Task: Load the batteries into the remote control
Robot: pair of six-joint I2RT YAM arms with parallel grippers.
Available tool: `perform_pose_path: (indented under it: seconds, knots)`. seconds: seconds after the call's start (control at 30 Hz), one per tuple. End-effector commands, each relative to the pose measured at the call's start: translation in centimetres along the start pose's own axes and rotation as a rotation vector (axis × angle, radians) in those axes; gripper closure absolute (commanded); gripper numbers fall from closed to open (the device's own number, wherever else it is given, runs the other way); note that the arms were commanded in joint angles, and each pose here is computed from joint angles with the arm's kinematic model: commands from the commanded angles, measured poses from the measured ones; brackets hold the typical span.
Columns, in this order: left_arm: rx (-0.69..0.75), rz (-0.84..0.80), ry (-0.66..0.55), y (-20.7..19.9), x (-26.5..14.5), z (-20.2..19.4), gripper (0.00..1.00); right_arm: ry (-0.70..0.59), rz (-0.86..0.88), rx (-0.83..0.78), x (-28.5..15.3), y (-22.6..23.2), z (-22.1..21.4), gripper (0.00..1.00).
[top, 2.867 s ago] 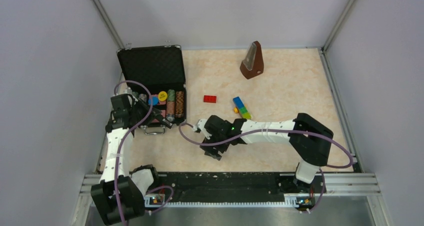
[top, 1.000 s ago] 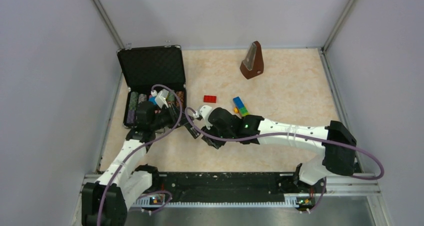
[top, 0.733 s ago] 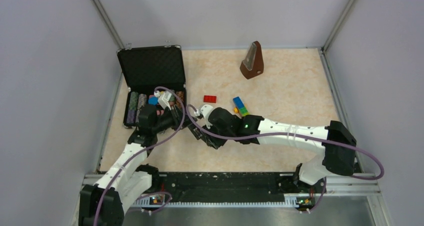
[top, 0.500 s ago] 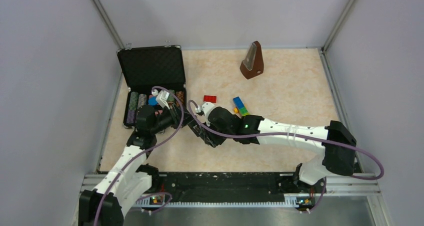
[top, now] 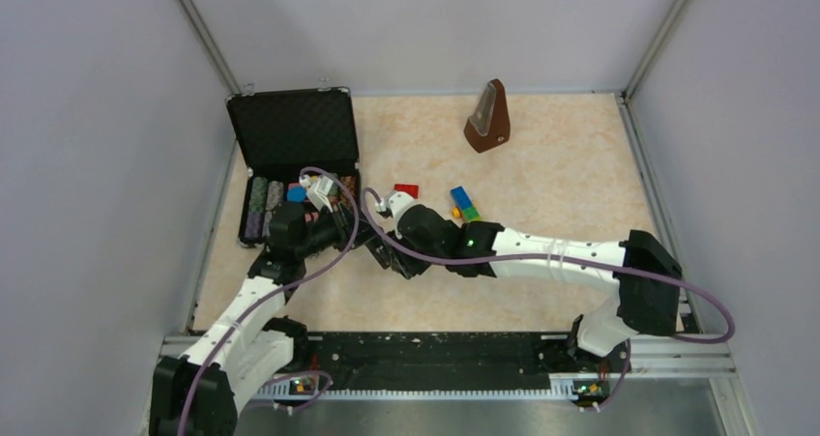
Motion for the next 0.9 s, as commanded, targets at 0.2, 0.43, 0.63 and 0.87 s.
perform_pose_path:
  seconds: [0.2,0.43,0.63,0.87]
  knots:
    - [0.029,-0.019,-0.013,-1.1,0.4,1.8,1.00,-0.082,0.031,0.031,0.3,1.6,2.1,0.69]
    - [0.038,-0.034,-0.001,-1.3,0.6,1.8,1.00,-0.080,0.043,0.028,0.7,1.9,1.9,0.70]
    - [0.042,-0.039,0.015,-1.3,0.7,1.6,1.00,-0.078,0.043,0.026,0.8,2.0,1.9,0.70]
    - [0.042,-0.041,0.017,-1.5,0.8,1.6,1.00,-0.061,0.056,0.023,1.1,2.1,1.6,0.70]
Point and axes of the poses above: each gripper's point midway between its finger pads, its own x axis out along the fingers, its own y axis along the line the jaws close on, z = x × y, the point moved 9 cm from there along -x, back along the fingers, and after that the axes turned 13 degrees about x, right-handed, at the moved point
